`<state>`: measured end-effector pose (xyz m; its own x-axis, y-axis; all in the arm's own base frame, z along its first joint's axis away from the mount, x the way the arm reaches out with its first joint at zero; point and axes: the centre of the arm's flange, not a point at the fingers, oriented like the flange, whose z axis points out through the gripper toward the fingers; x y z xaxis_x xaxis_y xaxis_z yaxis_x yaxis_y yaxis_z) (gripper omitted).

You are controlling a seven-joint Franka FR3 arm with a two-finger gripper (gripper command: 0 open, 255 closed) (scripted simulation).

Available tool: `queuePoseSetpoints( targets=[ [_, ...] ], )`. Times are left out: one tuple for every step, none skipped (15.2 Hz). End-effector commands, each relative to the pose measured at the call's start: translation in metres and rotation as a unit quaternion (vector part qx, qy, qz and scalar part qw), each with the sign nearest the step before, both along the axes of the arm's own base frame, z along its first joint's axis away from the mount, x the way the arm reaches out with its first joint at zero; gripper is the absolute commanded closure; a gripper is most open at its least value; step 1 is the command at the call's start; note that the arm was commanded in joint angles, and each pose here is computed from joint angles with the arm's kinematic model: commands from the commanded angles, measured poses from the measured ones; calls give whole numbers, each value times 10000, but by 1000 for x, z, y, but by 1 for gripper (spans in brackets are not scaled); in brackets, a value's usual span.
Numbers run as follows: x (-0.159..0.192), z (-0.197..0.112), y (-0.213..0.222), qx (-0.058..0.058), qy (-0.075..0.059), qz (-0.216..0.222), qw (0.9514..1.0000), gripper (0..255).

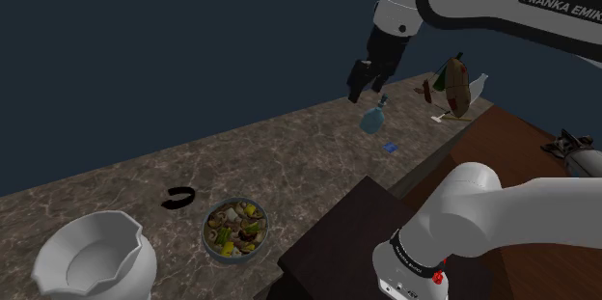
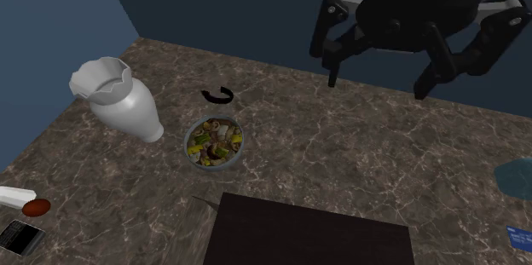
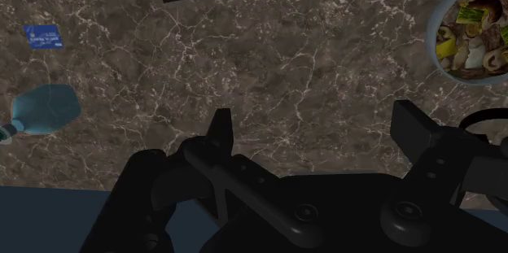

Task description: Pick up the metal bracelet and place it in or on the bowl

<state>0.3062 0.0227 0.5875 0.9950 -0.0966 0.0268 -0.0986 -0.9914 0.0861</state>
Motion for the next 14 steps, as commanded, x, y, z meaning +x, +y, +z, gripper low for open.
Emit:
queuePoseSetpoints(
  targets=[
    [0,0,0,0,0,0,10000,0],
    [3,-8,10,-10,3,-93,10000,0],
    [6,-17,21,-20,6,-185,9998,0],
    [9,-25,31,-30,9,-278,9996,0],
    [13,-33,41,-40,12,-371,9993,0],
    [17,-42,51,-51,15,-464,9989,0],
    [20,-50,61,-61,18,-556,9984,0],
    [24,-58,71,-71,21,-649,9979,0],
    [29,-67,81,-81,24,-741,9972,0],
    [33,-75,90,-91,26,-834,9965,0],
    [38,-84,100,-101,29,-926,9956,0],
    [42,-92,109,-111,32,-1018,9947,0],
    [47,-101,119,-121,35,-1111,9937,0],
    [52,-109,128,-131,38,-1203,9926,0]
  ],
)
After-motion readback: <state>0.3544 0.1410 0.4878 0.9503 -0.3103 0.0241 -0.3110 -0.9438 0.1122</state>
